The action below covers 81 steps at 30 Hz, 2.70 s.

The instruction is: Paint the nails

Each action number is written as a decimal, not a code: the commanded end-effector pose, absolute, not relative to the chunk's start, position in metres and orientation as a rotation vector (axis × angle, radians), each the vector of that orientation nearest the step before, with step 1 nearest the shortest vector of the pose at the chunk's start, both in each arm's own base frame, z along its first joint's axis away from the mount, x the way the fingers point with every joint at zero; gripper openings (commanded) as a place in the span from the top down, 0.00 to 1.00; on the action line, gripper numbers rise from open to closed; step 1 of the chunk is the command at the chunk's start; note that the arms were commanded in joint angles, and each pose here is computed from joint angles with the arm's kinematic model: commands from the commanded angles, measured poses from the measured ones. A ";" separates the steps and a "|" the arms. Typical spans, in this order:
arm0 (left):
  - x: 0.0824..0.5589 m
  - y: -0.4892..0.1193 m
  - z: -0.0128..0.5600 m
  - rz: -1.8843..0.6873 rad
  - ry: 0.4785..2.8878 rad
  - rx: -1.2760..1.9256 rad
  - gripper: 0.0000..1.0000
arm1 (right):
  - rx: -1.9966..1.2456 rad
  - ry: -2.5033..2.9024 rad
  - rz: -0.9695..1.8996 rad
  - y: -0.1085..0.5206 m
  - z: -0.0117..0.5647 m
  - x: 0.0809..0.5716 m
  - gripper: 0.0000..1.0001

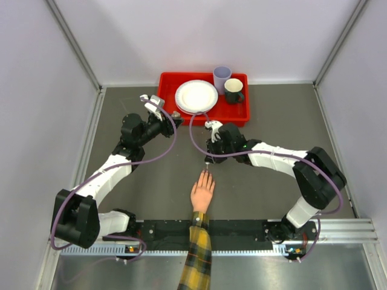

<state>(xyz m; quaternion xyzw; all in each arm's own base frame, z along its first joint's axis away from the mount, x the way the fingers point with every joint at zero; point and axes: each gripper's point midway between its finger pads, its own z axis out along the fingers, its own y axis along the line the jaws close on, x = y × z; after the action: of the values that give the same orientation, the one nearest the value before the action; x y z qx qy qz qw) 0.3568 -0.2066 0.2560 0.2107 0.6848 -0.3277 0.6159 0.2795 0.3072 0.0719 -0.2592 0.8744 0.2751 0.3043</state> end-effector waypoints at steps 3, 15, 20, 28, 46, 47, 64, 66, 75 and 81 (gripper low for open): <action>0.353 -0.204 0.281 -0.748 1.486 0.486 1.00 | -0.770 2.188 0.819 0.333 0.108 0.267 1.00; 0.353 -0.204 0.281 -0.744 1.483 0.489 1.00 | -0.775 2.248 0.821 0.337 0.082 0.265 1.00; 0.353 -0.203 0.280 -0.740 1.487 0.491 1.00 | -0.762 2.238 0.806 0.336 0.081 0.270 1.00; 0.354 -0.203 0.279 -0.736 1.489 0.490 1.00 | -0.752 2.246 0.797 0.333 0.078 0.272 1.00; 0.354 -0.204 0.277 -0.739 1.495 0.493 1.00 | -0.740 2.246 0.791 0.332 0.076 0.277 1.00; 0.354 -0.203 0.278 -0.737 1.493 0.494 1.00 | -0.738 2.244 0.793 0.333 0.077 0.278 1.00; 0.354 -0.203 0.278 -0.732 1.496 0.494 1.00 | -0.690 2.261 0.764 0.326 0.073 0.292 1.00; 0.355 -0.203 0.277 -0.731 1.498 0.493 1.00 | -0.682 2.263 0.756 0.324 0.072 0.294 1.00; 0.354 -0.203 0.278 -0.732 1.495 0.494 1.00 | -0.690 2.242 0.728 0.315 0.095 0.292 1.00; 0.353 -0.203 0.279 -0.736 1.491 0.490 1.00 | -0.721 2.222 0.731 0.317 0.103 0.283 1.00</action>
<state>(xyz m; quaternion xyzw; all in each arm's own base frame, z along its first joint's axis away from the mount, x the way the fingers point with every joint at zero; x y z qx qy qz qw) 0.3552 -0.2060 0.2605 0.2114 0.6807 -0.3275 0.6202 0.2750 0.3074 0.0652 -0.2645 0.8780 0.2691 0.2946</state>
